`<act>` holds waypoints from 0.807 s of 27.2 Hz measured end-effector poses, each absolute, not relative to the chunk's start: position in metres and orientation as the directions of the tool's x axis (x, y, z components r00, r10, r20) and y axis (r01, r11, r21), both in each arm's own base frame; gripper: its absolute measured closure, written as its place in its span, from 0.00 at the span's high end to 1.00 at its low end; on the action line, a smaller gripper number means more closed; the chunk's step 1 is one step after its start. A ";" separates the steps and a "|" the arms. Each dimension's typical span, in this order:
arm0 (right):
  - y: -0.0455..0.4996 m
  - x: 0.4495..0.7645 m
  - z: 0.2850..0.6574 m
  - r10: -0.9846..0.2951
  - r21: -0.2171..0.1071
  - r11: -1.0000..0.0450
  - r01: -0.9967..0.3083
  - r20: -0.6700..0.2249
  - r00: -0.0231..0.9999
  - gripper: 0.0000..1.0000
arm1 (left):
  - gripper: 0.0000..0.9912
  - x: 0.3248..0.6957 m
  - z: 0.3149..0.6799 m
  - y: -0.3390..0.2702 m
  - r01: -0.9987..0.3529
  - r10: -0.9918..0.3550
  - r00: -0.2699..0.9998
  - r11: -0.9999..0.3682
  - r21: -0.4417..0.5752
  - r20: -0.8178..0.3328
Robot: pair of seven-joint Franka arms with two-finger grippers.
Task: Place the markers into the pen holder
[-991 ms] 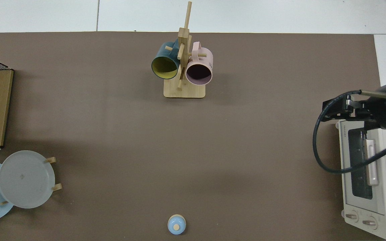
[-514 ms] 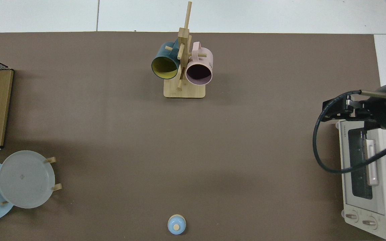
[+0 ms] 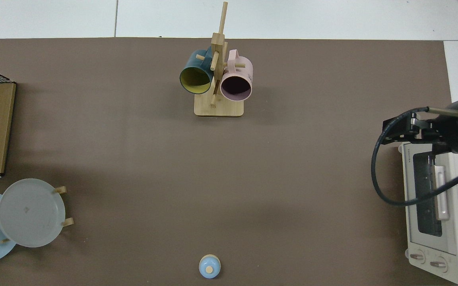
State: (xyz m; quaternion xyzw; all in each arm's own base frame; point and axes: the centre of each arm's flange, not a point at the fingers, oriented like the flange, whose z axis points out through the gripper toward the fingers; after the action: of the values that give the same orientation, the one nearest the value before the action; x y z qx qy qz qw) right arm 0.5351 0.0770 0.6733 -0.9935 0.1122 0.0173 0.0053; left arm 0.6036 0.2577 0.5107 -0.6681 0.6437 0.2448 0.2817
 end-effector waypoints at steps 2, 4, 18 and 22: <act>0.077 0.535 0.673 -0.223 -0.007 -0.975 -0.223 -0.036 0.974 1.00 | 0.68 0.605 0.517 0.258 -0.997 -0.720 0.059 -0.009 -0.076 -0.692; 0.077 0.535 0.673 -0.223 -0.007 -0.975 -0.223 -0.036 0.974 1.00 | 0.72 0.606 0.527 0.258 -0.996 -0.715 0.071 -0.008 -0.094 -0.695; 0.077 0.535 0.673 -0.223 -0.007 -0.975 -0.223 -0.036 0.974 1.00 | 1.00 0.583 0.645 0.216 -0.956 -0.769 0.221 -0.050 -0.288 -0.600; 0.077 0.535 0.673 -0.223 -0.007 -0.975 -0.223 -0.036 0.974 1.00 | 1.00 0.560 0.674 0.202 -0.948 -0.804 0.258 -0.101 -0.303 -0.536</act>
State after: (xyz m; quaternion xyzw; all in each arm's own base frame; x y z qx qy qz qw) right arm 0.5351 0.0770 0.6733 -0.9935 0.1122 0.0173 0.0053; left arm 0.5599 0.2019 0.6740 -0.7326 0.5976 0.1185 0.3035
